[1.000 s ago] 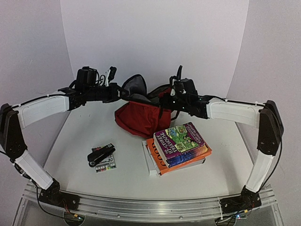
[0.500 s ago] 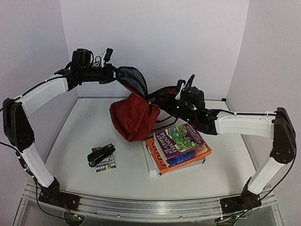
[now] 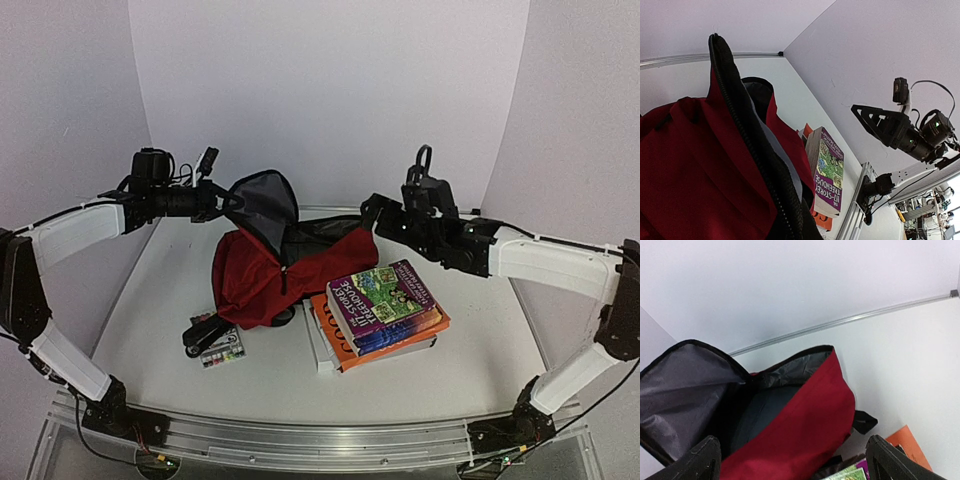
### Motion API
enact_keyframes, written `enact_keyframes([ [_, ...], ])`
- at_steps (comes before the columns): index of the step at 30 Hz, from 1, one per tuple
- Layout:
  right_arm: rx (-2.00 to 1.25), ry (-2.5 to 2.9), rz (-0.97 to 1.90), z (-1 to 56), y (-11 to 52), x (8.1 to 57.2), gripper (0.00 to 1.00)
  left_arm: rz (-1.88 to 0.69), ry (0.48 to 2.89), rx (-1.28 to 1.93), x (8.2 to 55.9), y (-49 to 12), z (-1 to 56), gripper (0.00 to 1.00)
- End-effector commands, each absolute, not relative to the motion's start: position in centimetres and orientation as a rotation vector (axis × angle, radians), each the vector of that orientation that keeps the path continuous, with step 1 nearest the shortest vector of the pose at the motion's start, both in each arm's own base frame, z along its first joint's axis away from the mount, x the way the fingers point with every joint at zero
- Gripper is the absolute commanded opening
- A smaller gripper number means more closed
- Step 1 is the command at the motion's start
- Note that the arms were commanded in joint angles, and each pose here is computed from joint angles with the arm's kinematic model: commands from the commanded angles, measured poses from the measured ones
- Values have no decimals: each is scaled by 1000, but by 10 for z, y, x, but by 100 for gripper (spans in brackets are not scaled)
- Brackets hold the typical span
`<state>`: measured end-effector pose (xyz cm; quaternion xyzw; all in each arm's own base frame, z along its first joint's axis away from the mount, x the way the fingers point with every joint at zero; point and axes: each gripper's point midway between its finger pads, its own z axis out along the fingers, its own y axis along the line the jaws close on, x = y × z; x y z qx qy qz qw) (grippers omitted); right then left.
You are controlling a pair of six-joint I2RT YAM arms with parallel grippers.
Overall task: Pack the student bag
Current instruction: Adjust the student bag at the center of the board.
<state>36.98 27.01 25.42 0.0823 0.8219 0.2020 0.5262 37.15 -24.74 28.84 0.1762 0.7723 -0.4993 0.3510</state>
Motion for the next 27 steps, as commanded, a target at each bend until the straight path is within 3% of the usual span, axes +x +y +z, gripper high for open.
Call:
enact_keyframes([
  [1,35,2074,342,241,287,400,98,-1343,1884,520,353,-248,318,0],
  [15,42,2234,84,138,295,506,98,-1374,1890,522,345,-256,307,0],
  [18,30,2255,120,127,300,518,92,-1371,1899,518,345,-256,305,0],
  [21,2,2249,157,130,310,527,74,-1359,1902,507,348,-255,304,0],
  [24,-2,2206,209,156,317,532,28,-1311,1916,461,354,-251,304,0],
  [26,8,2154,249,188,319,534,6,-1244,1917,411,360,-244,307,0],
  [27,12,2116,280,212,321,535,1,-1203,1915,384,363,-240,310,0],
])
